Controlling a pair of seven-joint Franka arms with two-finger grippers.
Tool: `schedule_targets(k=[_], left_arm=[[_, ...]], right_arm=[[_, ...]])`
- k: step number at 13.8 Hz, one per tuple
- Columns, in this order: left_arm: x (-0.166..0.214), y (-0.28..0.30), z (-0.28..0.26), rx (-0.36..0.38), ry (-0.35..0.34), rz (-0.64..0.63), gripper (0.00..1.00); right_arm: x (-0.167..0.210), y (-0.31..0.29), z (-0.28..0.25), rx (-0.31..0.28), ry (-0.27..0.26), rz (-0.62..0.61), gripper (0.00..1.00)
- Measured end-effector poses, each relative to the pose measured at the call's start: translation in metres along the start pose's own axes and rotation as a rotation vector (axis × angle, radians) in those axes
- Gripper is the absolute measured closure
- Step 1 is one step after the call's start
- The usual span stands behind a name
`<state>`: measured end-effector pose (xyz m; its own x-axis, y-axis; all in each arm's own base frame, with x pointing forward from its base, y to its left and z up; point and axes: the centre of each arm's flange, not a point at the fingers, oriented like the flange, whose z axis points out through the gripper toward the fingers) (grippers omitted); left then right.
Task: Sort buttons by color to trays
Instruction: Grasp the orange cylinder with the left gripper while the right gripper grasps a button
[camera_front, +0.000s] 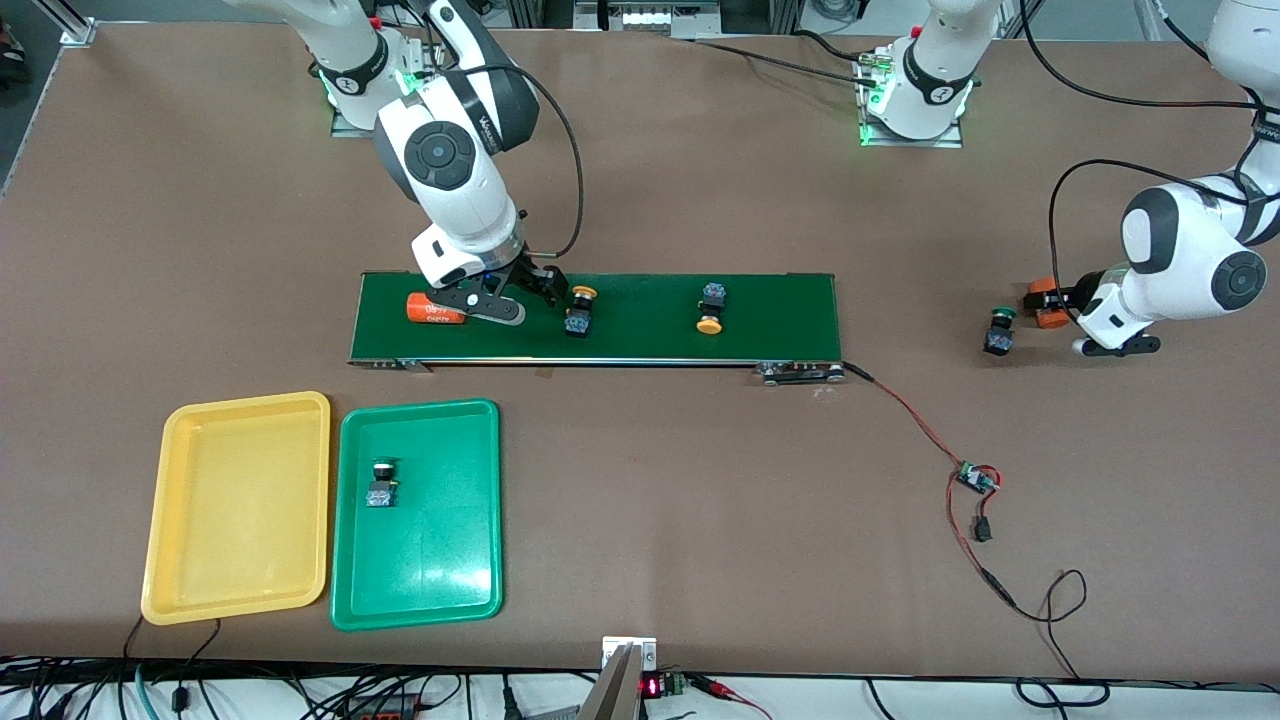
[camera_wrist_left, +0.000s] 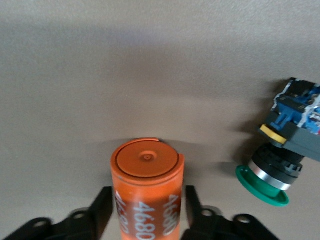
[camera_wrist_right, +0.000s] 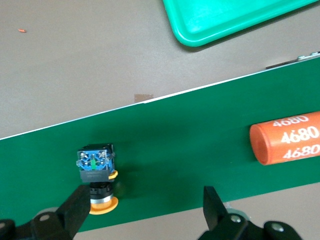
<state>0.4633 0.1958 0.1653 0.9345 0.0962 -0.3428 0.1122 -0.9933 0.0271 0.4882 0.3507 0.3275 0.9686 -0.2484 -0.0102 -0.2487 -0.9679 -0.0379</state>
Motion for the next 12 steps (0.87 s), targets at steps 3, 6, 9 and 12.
schedule_targets(k=[3,6,9,12], left_arm=[[-0.002,0.001,-0.003,0.003,-0.026,0.003,0.50],[0.004,0.036,-0.033,0.042,-0.035,0.097,0.50],[0.008,0.108,-0.081,0.115,0.004,0.294,0.50],[0.007,0.172,-0.107,0.174,0.038,0.487,0.50]], right_arm=[[0.002,-0.010,0.013,-0.006,-0.001,-0.010,0.00],[0.000,-0.019,0.029,-0.021,-0.011,-0.066,0.00],[0.001,-0.020,0.035,-0.027,-0.015,-0.123,0.00],[0.001,-0.021,0.038,-0.028,-0.016,-0.131,0.00]])
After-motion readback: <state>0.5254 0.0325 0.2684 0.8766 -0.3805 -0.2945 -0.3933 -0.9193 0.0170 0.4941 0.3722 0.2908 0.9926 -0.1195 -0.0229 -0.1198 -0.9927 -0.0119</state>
